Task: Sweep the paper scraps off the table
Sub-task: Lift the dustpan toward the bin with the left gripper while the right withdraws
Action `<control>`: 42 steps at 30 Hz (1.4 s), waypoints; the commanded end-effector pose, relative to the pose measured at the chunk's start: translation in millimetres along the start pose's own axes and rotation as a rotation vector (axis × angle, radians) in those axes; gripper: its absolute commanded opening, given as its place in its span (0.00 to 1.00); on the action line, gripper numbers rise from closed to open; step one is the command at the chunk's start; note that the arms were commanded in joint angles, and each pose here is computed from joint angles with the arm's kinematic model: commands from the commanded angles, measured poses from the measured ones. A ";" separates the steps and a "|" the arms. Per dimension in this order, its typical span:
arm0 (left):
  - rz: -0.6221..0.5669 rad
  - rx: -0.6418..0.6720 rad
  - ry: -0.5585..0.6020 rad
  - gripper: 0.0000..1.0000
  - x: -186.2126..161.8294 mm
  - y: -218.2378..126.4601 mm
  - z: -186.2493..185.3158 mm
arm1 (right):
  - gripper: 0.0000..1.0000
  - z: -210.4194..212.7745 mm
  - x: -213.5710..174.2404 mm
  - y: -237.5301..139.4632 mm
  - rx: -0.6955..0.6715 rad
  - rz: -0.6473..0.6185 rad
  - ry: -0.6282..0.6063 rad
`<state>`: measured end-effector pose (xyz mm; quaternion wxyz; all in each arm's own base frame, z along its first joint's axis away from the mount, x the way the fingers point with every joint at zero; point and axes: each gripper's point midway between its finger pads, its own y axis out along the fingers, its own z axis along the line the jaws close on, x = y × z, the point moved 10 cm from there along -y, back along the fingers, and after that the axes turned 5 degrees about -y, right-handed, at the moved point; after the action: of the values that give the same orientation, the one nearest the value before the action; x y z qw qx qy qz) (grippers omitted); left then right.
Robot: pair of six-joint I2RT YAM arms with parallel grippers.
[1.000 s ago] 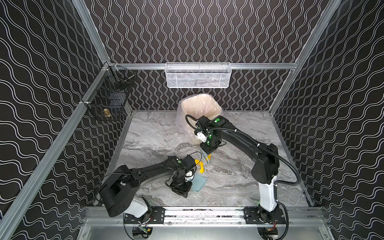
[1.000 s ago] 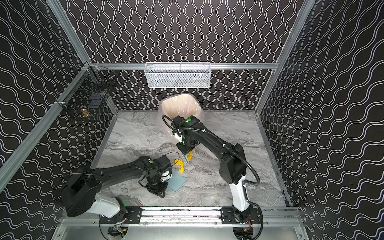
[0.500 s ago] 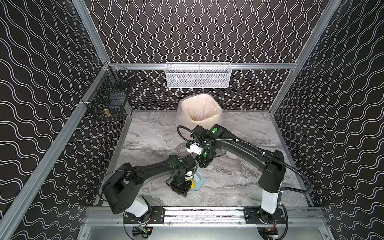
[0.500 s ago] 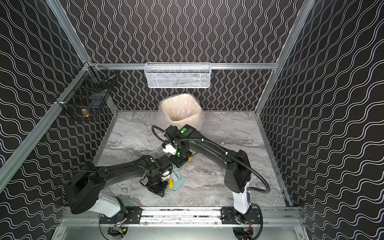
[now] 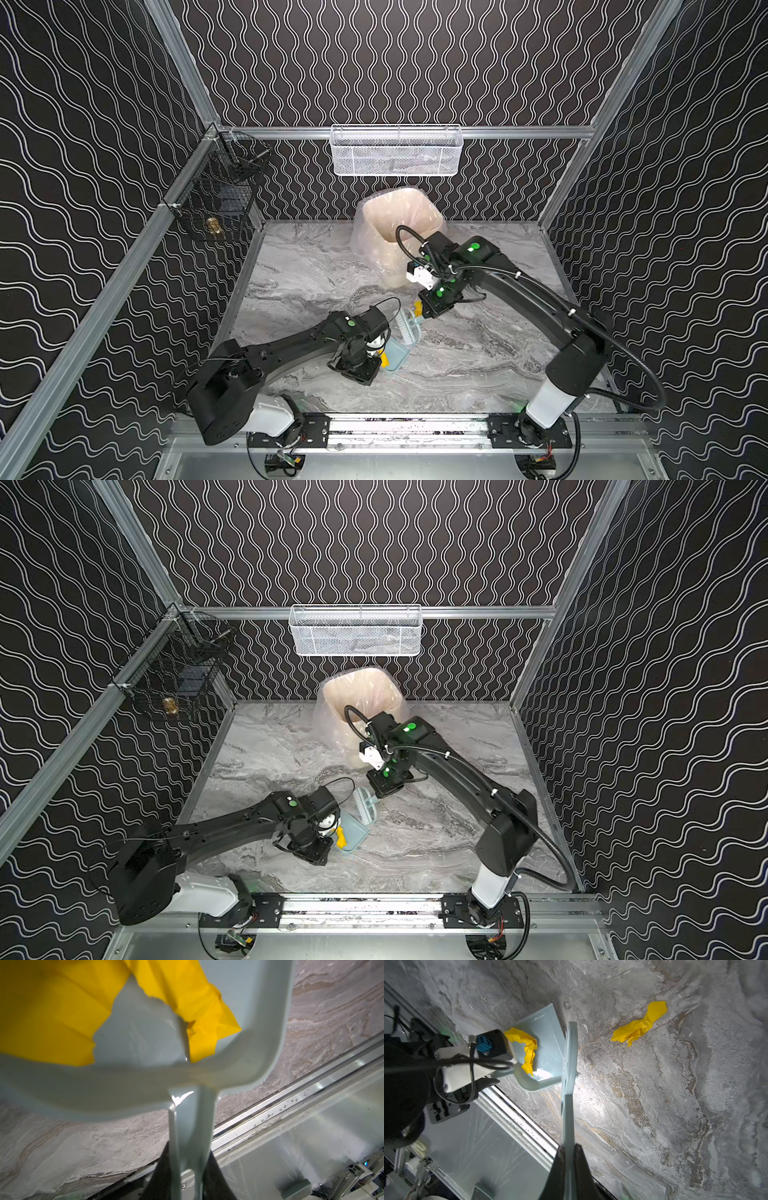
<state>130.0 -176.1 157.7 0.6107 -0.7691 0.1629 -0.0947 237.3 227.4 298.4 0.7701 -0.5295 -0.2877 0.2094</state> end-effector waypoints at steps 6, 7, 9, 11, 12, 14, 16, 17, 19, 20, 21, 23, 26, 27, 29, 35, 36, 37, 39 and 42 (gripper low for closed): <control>-0.134 0.008 -0.030 0.00 -1.0 -41.4 -3.0 | 0.00 -15.9 -15.9 -43.6 0.045 -0.193 0.134; -0.145 0.010 -0.032 0.00 -0.9 -47.5 -3.4 | 0.00 -19.4 -19.8 -48.0 0.042 -0.213 0.150; -0.167 0.011 -0.040 0.00 0.0 -60.5 -3.7 | 0.00 -27.6 -27.0 -54.3 0.031 -0.236 0.186; -0.191 0.012 -0.051 0.00 0.5 -74.9 -3.3 | 0.00 -36.3 -34.7 -58.1 0.022 -0.252 0.220; -0.205 0.014 -0.056 0.00 0.2 -83.0 -2.8 | 0.00 -40.9 -38.7 -59.2 0.020 -0.257 0.241; -0.230 0.020 -0.065 0.00 -0.8 -98.5 -2.3 | 0.00 -49.4 -46.4 -62.1 0.022 -0.270 0.283; -0.253 0.028 -0.072 0.00 -2.7 -114.4 -1.4 | 0.00 -59.5 -54.1 -66.3 0.019 -0.297 0.330; -0.263 0.032 -0.074 0.00 -3.4 -121.0 -0.6 | 0.00 -62.6 -56.6 -67.3 0.018 -0.305 0.344; -0.285 0.045 -0.078 0.00 -3.8 -134.4 3.6 | 0.00 -69.7 -62.0 -69.1 0.018 -0.328 0.373; -0.291 0.049 -0.080 0.00 -3.4 -139.6 5.7 | 0.00 -72.9 -63.6 -69.0 0.021 -0.335 0.383; -0.302 0.051 -0.082 0.00 -2.6 -146.5 8.3 | 0.00 -76.3 -64.8 -68.4 0.025 -0.337 0.391; -0.324 0.055 -0.089 0.00 -0.5 -160.8 12.7 | 0.00 -81.7 -65.6 -68.4 0.026 -0.337 0.403; -0.357 0.054 -0.096 0.00 5.0 -183.1 18.2 | 0.00 -87.5 -67.1 -70.5 0.022 -0.343 0.414; -0.362 0.046 -0.096 0.00 7.9 -189.8 19.8 | 0.00 -88.9 -67.8 -70.8 0.022 -0.347 0.418; -0.357 0.038 -0.082 0.00 15.3 -199.1 21.6 | 0.00 -90.6 -69.0 -71.0 0.023 -0.352 0.422; -0.364 0.021 -0.042 0.00 42.8 -229.0 33.9 | 0.00 -91.3 -73.2 -70.8 0.033 -0.356 0.431; -0.363 0.016 -0.038 0.00 50.1 -232.9 37.4 | 0.00 -91.5 -73.8 -70.1 0.035 -0.357 0.432; -0.368 0.014 -0.035 0.00 55.5 -237.2 39.9 | 0.00 -91.8 -74.2 -70.0 0.034 -0.356 0.431; -0.381 0.008 -0.032 0.00 67.7 -244.6 43.5 | 0.00 -92.6 -75.3 -69.4 0.033 -0.351 0.432; -0.400 -0.024 -0.034 0.00 85.8 -249.9 43.7 | 0.00 -93.0 -75.4 -70.0 0.035 -0.356 0.434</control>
<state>252.7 -113.8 383.0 0.5909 -0.7844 -0.0268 -0.1868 243.7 90.0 319.8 0.8451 -0.4989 -0.1874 -0.0429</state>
